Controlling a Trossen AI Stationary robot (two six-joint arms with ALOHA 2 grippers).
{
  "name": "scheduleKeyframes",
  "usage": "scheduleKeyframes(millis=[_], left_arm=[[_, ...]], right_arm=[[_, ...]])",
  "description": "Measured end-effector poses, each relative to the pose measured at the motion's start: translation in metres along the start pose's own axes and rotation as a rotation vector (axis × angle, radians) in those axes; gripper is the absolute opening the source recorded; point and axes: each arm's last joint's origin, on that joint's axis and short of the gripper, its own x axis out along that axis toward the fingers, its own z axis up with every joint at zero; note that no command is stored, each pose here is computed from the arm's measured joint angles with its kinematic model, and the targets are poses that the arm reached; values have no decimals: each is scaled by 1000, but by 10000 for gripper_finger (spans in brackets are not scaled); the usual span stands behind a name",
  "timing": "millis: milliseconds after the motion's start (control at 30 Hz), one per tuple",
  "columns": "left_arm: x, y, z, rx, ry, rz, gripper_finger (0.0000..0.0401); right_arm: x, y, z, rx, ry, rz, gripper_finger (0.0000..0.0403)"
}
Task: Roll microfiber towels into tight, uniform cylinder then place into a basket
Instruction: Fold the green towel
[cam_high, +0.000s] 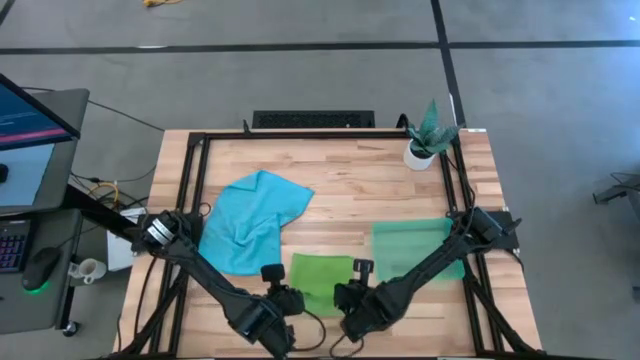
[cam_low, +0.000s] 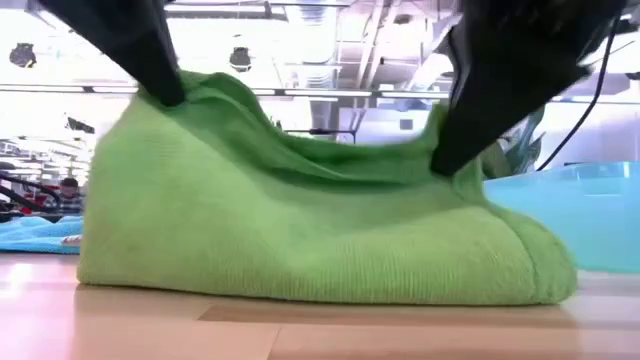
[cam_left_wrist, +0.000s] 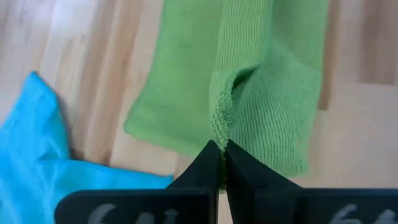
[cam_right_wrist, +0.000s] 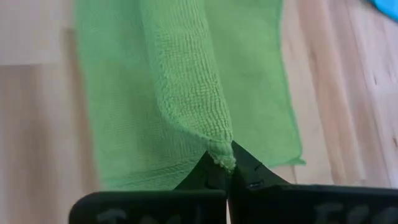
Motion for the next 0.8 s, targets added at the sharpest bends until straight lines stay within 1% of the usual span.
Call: scheduleKeyframes(millis=[167,300,433,600,800], left_arm=[[9,10,9,-27,11,26,0],[17,21,14,-31,49,58,0],[23,28,19,-36,80,49,0],[37,31,18,-17,154,56,0],[49,33,19,-17,177,90,0]], right_arm=[[9,-8,2,32,6,-23,6],[19,-17,0,87,34,-46,7],[26,-21,-3,130,57,-61,8],[26,-21,-4,143,58,-61,6],[28,-23,-2,149,59,-63,7]])
